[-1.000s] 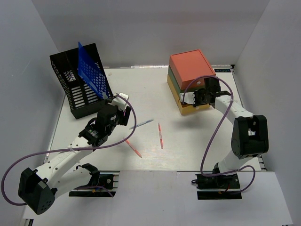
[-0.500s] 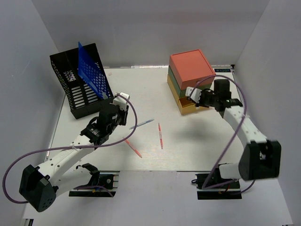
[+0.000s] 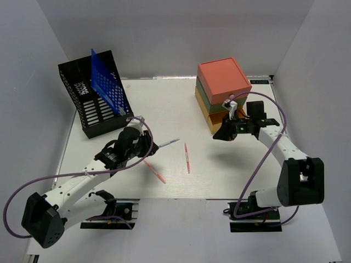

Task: Organize the desk

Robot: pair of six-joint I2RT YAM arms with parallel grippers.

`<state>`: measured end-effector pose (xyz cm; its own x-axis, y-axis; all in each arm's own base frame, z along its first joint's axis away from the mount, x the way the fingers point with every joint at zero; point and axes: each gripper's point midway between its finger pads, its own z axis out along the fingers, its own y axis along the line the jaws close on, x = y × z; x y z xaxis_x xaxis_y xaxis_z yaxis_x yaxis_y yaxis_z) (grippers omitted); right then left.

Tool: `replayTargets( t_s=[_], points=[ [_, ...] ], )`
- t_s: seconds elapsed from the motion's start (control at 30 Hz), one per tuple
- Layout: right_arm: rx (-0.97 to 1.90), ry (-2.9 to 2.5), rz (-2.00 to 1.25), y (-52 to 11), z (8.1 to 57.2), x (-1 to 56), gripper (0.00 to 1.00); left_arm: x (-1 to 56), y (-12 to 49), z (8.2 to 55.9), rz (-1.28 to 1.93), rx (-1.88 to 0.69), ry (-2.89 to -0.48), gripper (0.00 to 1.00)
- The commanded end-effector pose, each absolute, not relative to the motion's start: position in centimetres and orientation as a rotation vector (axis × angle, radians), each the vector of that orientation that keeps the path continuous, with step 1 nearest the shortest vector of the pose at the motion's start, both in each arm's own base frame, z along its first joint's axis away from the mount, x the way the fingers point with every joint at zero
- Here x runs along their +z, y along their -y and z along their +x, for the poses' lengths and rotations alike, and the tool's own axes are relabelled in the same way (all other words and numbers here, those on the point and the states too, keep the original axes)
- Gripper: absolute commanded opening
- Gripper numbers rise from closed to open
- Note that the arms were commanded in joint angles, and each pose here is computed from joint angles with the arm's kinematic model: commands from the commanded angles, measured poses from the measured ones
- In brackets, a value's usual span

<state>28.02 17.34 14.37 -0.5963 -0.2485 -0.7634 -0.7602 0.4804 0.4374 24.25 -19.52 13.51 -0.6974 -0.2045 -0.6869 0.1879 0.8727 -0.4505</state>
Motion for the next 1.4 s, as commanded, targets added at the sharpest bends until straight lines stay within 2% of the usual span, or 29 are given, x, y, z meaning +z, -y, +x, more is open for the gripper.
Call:
replayTargets(
  t_s=[0.0,0.03,0.07,0.17,0.2,0.33,0.47,0.77,1.0,1.2,1.37],
  points=[
    [1.074,-2.095,-0.707,-17.5,27.5,19.1,0.3,13.2,19.2,22.2,-0.262,-0.684,-2.369,0.46],
    [1.046,-2.094,-0.681,-17.3,27.5,19.3,0.36,12.6,18.8,21.8,-0.303,-0.66,-2.407,0.47],
    [1.028,-2.09,-0.654,-17.1,26.8,19.2,0.5,11.7,18.8,21.3,-0.321,-0.634,-2.448,0.47],
    [0.984,-2.065,-0.573,-16.6,26.9,19.0,0.64,10.2,18.5,20.4,-0.383,-0.568,-2.541,0.48],
    [0.96,-2.064,-0.561,-16.4,27.2,18.9,0.65,9.2,18.6,19.9,-0.391,-0.527,-2.596,0.48],
    [0.905,-2.075,-0.545,-15.9,27.8,19.1,0.65,7.8,18.4,18.7,-0.477,-0.399,-2.719,0.51],
    [0.886,-2.055,-0.538,-15.7,27.7,19.4,0.64,7.8,18.2,18.3,-0.564,-0.304,-2.728,0.53],
    [0.859,-2.039,-0.51,-15.1,27.8,19.8,0.64,5.3,19.2,17.6,-0.681,-0.319,-2.749,0.54],
    [0.879,-2.058,-0.49,-14.7,27.8,19.5,0.65,5.3,19.8,19.1,-0.705,-0.305,-2.71,0.53],
    [0.886,-2.06,-0.471,-14.2,27.9,19.4,0.64,3.3,19.0,18.5,-0.727,-0.152,-2.773,0.52],
    [0.888,-2.06,-0.467,-14.1,27.9,19.4,0.64,2.4,18.8,18.4,-0.727,-0.133,-2.778,0.5]
  ],
)
